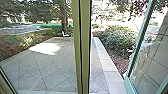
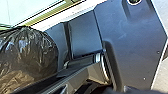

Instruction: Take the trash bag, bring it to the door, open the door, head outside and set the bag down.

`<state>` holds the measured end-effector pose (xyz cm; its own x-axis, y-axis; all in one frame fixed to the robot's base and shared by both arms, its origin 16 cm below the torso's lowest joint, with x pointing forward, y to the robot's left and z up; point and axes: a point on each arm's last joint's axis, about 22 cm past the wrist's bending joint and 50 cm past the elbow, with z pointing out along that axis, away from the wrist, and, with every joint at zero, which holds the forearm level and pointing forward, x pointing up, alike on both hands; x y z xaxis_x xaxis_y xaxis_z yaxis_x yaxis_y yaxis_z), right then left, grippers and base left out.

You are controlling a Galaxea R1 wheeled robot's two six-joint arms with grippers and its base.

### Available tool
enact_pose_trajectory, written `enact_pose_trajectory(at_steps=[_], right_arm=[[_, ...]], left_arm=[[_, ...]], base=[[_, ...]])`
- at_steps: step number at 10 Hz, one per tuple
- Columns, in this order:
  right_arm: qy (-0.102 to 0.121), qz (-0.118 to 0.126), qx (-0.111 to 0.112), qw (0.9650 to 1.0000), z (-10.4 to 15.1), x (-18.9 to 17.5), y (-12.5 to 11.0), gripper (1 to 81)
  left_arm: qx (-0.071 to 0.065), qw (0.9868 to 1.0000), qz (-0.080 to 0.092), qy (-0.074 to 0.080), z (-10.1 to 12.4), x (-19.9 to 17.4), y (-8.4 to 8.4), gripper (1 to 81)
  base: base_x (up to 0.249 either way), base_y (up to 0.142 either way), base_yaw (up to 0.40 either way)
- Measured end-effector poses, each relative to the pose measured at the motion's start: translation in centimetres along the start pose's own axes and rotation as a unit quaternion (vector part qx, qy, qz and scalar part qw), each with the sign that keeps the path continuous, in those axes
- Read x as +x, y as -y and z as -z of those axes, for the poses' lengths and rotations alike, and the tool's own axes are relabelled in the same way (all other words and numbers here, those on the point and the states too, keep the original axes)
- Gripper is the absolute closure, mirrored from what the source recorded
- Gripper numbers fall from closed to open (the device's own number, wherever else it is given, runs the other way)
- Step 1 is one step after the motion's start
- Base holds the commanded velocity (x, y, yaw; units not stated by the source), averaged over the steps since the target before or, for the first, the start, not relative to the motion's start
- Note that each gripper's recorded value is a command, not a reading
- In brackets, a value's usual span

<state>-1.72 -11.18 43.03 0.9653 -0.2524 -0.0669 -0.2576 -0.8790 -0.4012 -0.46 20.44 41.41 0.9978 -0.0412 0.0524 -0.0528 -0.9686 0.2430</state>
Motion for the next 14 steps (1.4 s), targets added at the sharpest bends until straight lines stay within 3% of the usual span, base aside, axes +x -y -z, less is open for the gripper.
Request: enact_pose_trajectory(at_steps=[9,14], right_arm=[[0.001,0.0,0.0,1.0,0.0,-0.03,0.0,1.0],[0.0,0.0,0.0,1.0,-0.01,-0.05,0.02,1.0]], left_arm=[[0.0,1.0,0.0,-0.001,-0.01,0.03,-0.04,81.1],[-0.001,1.0,0.0,-0.001,-0.04,0.03,-0.2,81.1]], base=[[0.0,0.0,0.0],[0.0,-0.089,0.0]])
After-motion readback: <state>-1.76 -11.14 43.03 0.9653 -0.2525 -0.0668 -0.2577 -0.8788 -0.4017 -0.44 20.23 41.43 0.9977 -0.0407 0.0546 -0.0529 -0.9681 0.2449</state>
